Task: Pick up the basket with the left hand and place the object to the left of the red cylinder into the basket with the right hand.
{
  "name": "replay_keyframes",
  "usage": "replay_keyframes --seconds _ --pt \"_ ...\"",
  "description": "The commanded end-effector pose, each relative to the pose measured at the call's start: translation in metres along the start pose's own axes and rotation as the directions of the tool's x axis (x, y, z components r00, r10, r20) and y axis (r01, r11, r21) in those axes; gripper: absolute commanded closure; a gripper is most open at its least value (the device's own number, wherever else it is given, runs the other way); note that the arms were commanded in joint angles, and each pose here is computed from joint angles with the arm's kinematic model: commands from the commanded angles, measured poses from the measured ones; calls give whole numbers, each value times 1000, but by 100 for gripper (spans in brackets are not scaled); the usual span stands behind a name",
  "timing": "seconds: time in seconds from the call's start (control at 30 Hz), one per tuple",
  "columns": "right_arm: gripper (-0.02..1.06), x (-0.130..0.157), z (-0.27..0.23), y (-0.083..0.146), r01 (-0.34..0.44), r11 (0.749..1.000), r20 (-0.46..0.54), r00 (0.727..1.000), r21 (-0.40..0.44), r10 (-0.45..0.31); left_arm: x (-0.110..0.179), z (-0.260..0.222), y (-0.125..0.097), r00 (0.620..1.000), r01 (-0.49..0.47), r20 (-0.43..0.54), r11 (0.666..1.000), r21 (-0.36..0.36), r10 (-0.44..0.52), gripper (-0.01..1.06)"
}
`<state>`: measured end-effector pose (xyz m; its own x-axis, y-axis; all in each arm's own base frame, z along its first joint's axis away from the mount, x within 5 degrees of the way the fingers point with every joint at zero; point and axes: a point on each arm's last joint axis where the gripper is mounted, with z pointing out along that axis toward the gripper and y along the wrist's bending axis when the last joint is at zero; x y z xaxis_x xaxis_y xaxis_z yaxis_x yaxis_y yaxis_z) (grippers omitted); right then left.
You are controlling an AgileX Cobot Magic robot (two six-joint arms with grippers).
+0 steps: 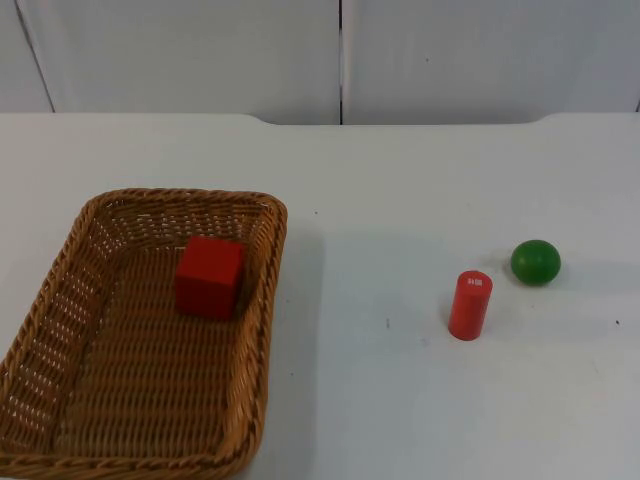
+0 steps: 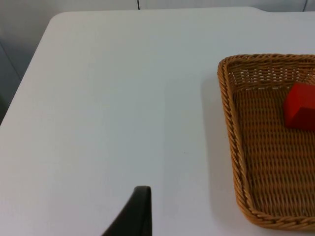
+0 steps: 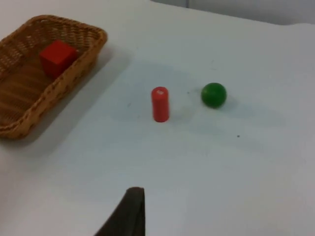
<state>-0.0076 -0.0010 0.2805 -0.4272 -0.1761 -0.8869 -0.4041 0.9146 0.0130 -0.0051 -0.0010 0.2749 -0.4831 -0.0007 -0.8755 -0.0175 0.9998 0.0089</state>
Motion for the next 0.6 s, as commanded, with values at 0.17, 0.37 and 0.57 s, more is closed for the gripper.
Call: replay_keyframes --seconds 0.17,0.37,0.57 --pt "-1 0 1 2 -70 988 11 998 135 69 0 0 0 1000 -6 11 1000 5 6 0" --pt "-1 0 1 2 -118 967 21 993 227 116 0 0 0 1000 -6 11 1000 5 6 0" --pt "-1 0 1 3 -151 945 31 988 289 148 0 0 0 1000 -6 11 1000 5 6 0"
